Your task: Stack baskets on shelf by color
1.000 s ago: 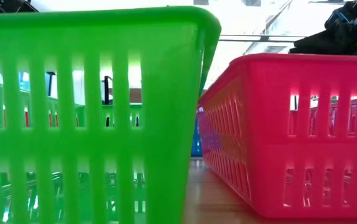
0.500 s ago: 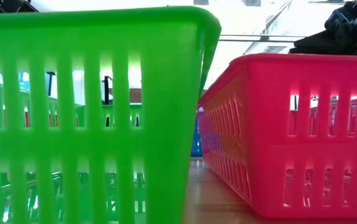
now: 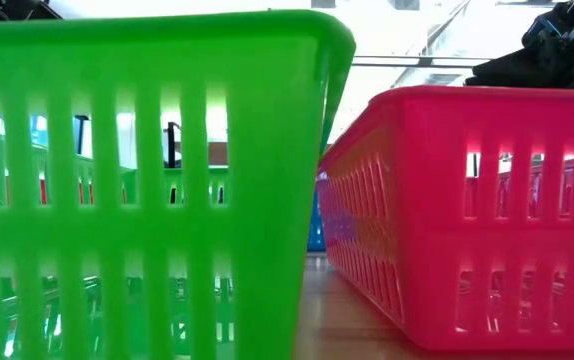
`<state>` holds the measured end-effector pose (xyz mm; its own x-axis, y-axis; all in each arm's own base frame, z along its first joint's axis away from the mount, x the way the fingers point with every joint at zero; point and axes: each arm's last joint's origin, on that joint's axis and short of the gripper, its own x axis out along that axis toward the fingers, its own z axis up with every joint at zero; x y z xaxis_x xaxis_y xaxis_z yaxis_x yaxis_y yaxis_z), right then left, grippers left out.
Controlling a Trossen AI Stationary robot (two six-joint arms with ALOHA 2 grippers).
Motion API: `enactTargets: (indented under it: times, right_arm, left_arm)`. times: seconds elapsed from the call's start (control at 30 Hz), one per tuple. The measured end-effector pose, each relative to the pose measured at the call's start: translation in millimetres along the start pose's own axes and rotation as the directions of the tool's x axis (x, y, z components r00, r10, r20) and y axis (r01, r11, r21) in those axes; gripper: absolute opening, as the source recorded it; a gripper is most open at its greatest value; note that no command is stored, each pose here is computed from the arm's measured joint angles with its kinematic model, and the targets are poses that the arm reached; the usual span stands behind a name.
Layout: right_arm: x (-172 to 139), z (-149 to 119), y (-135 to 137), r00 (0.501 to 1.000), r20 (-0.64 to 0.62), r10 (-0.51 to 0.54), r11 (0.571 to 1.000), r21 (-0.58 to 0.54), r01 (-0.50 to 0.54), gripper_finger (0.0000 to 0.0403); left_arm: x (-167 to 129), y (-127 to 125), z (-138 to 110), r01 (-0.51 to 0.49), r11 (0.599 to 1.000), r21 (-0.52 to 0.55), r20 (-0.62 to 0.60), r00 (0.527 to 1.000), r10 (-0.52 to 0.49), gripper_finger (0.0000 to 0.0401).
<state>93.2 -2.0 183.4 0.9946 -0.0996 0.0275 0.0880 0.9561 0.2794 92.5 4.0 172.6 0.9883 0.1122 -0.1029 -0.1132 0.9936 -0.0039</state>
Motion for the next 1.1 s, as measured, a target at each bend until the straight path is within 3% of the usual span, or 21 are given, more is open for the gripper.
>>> enactTargets:
  times: [0.77,1.1]
  right_arm:
    - [0.0,0.0,0.0,1.000,0.000,0.000,1.000,0.000,0.000,0.0084]
    - [0.0,0.2,0.0,1.000,0.002,-0.001,1.000,0.024,0.001,0.0084]
  left_arm:
    - [0.0,0.0,0.2,0.000,1.000,-0.002,0.002,1.000,0.000,0.0113]
    - [0.0,0.0,0.2,0.001,0.996,-0.087,0.002,1.000,0.000,0.0113]
